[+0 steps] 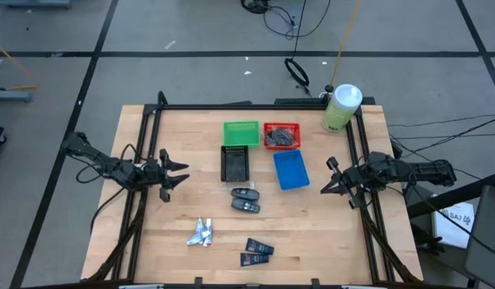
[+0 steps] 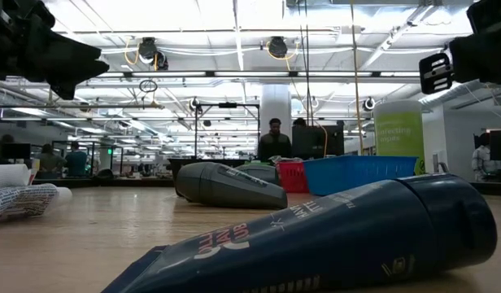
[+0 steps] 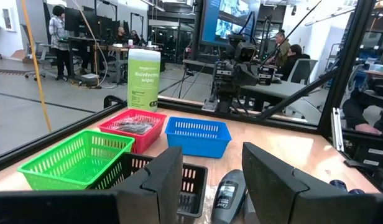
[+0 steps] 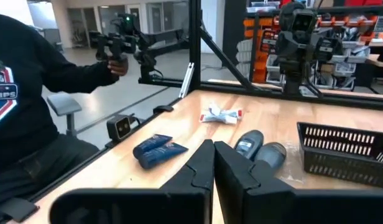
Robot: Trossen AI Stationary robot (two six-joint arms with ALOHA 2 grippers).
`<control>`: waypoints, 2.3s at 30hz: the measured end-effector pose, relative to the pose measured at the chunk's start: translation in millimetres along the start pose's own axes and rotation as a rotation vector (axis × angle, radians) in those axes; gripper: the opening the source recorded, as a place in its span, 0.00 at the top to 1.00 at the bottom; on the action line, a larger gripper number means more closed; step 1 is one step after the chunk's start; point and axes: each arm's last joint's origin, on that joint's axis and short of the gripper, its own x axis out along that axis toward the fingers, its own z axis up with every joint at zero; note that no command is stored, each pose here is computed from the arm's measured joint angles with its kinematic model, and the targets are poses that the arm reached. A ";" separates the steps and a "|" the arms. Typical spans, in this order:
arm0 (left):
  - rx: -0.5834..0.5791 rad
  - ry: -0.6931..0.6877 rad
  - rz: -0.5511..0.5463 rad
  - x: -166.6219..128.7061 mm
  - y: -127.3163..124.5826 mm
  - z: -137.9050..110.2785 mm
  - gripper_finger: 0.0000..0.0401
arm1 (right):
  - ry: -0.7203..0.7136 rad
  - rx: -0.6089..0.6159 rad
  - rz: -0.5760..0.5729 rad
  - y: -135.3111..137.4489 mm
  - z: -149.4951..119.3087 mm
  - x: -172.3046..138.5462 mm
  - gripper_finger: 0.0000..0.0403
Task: Pick & Place Travel size toiletries
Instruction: Put the bottom gray deodorant into the green bin
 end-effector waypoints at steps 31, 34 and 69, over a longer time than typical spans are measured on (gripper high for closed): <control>0.254 0.412 -0.038 106.9 -85.6 46.3 0.59 | -0.012 0.043 -0.201 -6.1 -0.1 0.2 1.00; 0.303 0.443 -0.145 135.8 -107.6 52.0 0.59 | -0.015 0.053 -0.213 -6.5 0.1 0.1 1.00; 0.277 1.111 -0.245 249.8 -95.6 -39.6 0.33 | -0.021 0.075 -0.209 -6.4 0.5 0.2 0.99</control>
